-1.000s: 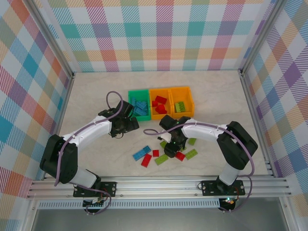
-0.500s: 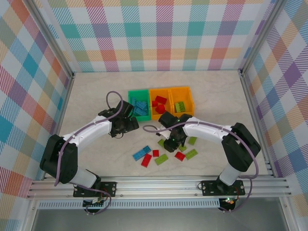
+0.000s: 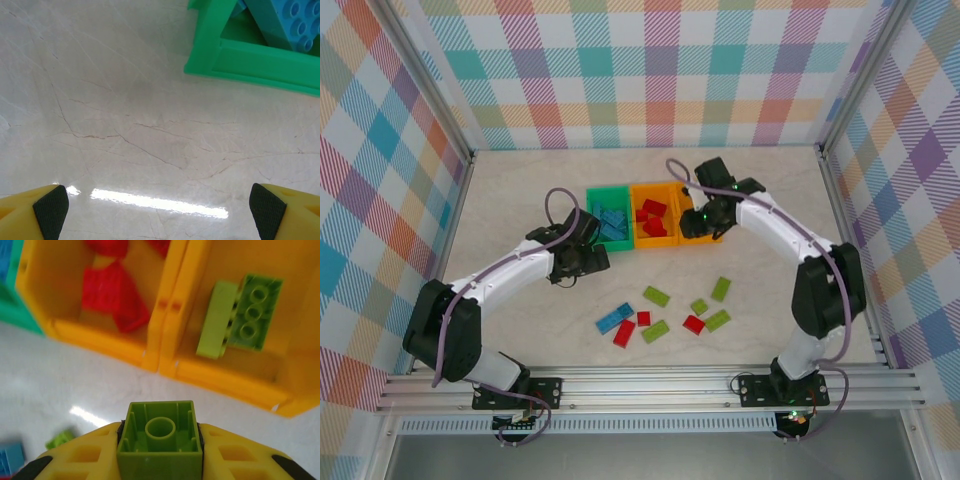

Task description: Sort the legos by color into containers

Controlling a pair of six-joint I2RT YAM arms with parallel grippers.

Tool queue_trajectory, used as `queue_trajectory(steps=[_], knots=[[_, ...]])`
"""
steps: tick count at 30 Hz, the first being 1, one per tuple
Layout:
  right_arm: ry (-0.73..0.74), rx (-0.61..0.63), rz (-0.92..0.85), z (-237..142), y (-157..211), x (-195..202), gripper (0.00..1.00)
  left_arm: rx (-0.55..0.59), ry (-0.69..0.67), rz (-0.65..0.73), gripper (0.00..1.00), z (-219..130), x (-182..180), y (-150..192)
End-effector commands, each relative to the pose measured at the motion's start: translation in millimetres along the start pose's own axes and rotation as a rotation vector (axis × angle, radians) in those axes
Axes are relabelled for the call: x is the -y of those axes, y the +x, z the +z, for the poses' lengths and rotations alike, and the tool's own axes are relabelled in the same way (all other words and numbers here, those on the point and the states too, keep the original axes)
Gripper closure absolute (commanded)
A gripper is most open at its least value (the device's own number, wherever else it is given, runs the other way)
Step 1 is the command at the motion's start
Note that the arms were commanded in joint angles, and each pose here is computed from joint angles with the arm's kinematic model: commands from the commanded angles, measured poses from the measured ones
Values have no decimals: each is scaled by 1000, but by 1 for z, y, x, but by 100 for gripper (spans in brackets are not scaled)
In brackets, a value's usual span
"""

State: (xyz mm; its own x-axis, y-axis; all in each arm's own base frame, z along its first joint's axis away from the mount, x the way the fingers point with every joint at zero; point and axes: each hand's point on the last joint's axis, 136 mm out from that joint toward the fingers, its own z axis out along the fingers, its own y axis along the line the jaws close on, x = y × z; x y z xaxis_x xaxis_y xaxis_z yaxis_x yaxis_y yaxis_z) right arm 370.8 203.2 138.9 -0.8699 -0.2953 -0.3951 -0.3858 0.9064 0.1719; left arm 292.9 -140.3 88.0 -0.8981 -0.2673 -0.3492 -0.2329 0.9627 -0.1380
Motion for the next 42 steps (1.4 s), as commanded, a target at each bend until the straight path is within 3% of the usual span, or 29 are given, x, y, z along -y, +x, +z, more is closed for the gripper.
queue_trajectory(steps=[1,6,12,16,21,26,29,33,36,42], knots=[[28,-114,149,17,-2,15,68,-4,-9,60,4,-2,10,1],[90,-196,216,43,-9,32,67,-3,-23,74,5,-1,13,3],[107,-175,268,51,-21,37,67,1,-11,91,4,-3,17,2],[136,-181,297,55,-24,46,64,0,19,174,4,-6,33,2],[162,-213,342,58,-23,54,28,-12,109,410,4,-11,75,14],[114,-140,370,36,-31,44,22,-69,161,653,4,-10,112,39],[78,-103,371,16,-29,34,22,-103,140,728,5,-4,120,51],[65,-72,164,0,-3,8,20,-84,118,690,4,1,119,49],[76,-108,13,2,36,-18,19,-59,147,622,3,-1,118,44],[-63,-57,-86,9,95,-78,17,-8,129,512,0,-4,93,32]])
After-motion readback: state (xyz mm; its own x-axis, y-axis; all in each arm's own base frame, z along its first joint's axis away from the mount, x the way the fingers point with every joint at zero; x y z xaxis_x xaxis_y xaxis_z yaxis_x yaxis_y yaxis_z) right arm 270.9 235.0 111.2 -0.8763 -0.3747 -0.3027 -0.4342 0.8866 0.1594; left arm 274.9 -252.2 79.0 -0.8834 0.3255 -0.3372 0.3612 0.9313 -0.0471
